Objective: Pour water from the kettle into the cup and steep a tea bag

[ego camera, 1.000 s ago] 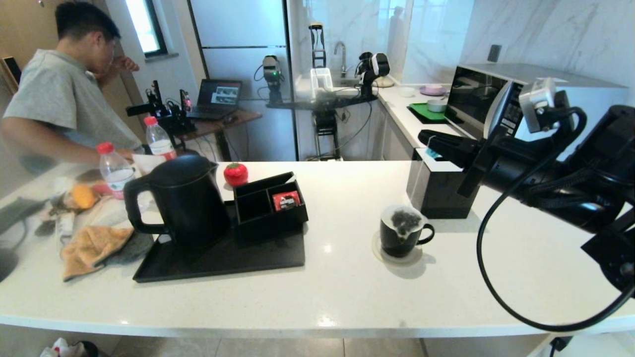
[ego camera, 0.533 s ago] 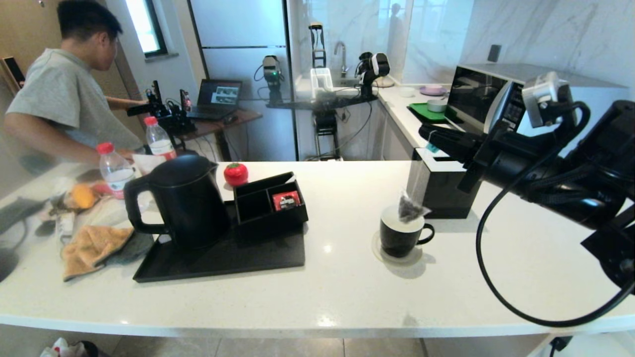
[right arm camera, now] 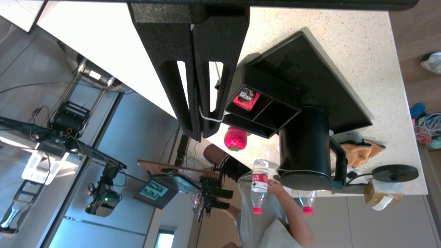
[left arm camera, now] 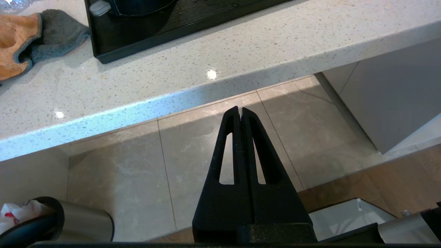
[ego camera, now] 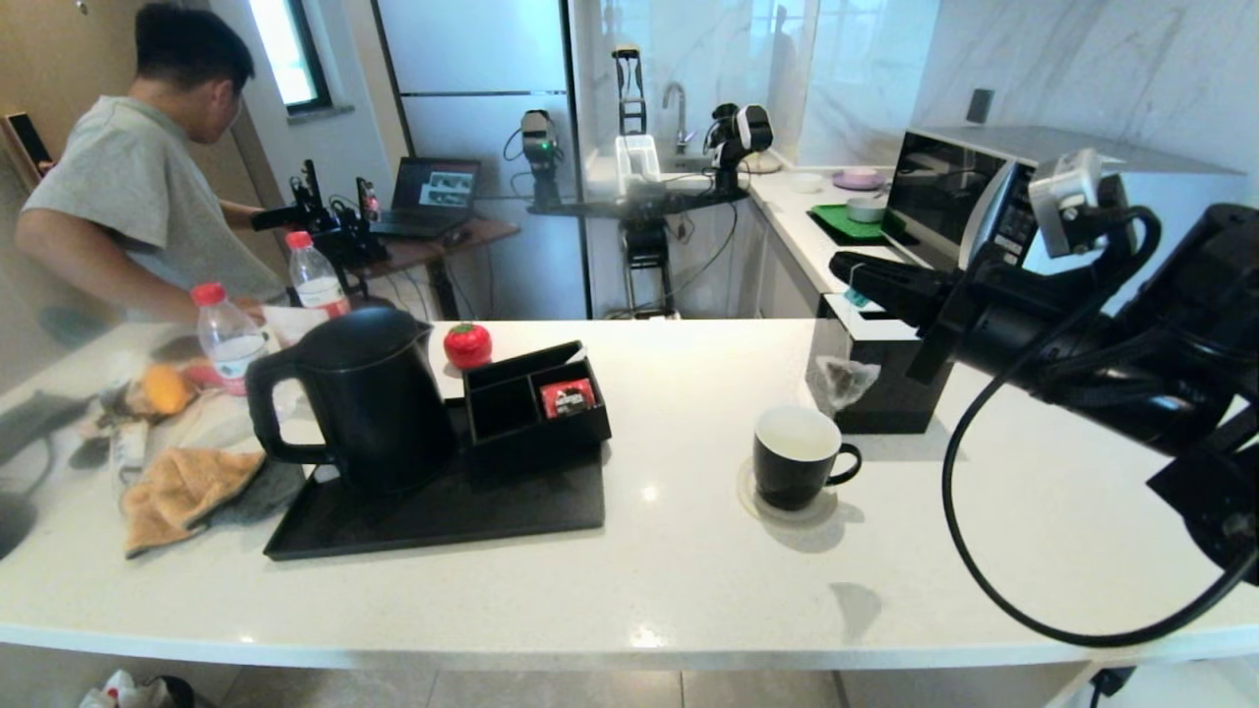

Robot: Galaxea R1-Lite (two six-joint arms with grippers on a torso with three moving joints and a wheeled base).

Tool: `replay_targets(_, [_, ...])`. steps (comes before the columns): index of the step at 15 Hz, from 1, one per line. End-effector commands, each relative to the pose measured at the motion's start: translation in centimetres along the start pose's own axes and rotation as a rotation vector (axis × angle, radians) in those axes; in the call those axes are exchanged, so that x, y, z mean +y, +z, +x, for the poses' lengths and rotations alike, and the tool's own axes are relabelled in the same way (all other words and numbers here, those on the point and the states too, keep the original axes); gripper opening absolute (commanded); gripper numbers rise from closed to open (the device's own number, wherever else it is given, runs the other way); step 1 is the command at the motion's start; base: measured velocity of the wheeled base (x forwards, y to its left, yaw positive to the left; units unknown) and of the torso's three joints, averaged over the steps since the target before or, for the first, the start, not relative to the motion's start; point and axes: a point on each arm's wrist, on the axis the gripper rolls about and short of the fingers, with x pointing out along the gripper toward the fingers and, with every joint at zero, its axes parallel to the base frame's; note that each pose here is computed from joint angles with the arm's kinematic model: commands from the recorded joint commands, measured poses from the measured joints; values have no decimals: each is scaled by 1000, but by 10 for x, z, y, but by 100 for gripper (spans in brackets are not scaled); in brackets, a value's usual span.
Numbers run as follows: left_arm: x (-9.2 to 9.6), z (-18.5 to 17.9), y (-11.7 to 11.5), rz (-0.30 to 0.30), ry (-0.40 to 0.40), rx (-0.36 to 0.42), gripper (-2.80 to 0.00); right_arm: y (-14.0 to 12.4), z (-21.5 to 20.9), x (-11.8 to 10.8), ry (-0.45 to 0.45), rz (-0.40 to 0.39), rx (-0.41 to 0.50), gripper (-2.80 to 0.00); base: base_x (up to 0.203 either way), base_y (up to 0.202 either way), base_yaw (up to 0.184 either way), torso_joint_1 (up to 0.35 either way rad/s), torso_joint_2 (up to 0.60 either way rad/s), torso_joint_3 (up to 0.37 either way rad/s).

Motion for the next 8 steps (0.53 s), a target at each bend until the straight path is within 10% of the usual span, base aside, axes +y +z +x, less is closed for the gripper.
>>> replay_targets(1, [0,0,0,-6,17,6,-280,-5,1,-2,-2,4,7,-280,0,0,0,0,0,0])
replay_targets(8, [-1,-1,-1,-71,244,-1,-280,-30,4,-15,-28,20,55,-280,0,0,0,0,0,0])
